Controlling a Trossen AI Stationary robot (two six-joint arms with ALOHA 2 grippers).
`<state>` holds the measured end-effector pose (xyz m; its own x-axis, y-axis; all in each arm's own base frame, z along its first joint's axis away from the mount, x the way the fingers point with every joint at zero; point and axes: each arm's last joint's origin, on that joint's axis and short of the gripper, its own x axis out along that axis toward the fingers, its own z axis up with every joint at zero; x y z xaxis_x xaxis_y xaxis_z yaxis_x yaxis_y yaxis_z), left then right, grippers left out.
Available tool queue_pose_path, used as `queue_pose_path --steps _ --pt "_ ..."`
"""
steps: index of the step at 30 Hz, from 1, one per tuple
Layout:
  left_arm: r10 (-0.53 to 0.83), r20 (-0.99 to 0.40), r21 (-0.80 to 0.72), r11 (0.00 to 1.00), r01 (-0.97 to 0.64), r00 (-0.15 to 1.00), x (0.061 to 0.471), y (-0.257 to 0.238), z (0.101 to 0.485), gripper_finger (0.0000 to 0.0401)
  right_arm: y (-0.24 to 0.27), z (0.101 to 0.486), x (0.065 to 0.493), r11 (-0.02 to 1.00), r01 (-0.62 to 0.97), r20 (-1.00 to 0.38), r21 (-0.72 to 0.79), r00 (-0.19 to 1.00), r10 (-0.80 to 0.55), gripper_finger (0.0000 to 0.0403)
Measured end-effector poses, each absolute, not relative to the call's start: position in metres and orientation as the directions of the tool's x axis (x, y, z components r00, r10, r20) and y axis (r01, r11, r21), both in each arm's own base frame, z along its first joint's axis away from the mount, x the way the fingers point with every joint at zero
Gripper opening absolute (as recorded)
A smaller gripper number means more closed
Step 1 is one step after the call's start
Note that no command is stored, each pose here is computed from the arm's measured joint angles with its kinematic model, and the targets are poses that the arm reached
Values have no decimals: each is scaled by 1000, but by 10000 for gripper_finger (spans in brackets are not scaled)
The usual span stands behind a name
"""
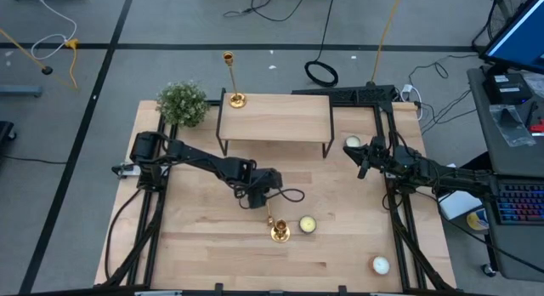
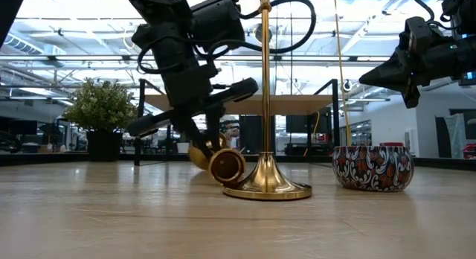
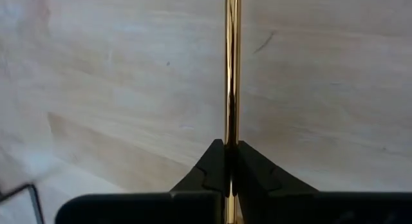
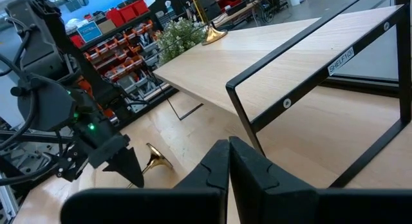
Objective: Pick & Place candle stick holders
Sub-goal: Put the bottom gold candle holder on the shelf
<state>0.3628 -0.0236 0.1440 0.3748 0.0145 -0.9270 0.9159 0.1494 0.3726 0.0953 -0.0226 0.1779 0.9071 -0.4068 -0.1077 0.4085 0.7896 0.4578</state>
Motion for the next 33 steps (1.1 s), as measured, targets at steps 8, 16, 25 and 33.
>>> queue_pose_path --steps 8,16,25,33 --pt "90 -960 278 356 892 264 348 -32 147 12 -23 178 95 790 409 -108 458 907 -407 4" --pt "155 -977 210 621 755 145 328 -32 160 12 -23 178 95 789 410 -110 457 907 -407 4" --pt "149 -966 236 840 489 209 309 -32 202 12 -23 177 96 788 414 -120 456 906 -406 4" --pt "139 -914 233 949 214 380 285 -29 254 11 -23 176 97 789 414 -124 454 906 -404 4"
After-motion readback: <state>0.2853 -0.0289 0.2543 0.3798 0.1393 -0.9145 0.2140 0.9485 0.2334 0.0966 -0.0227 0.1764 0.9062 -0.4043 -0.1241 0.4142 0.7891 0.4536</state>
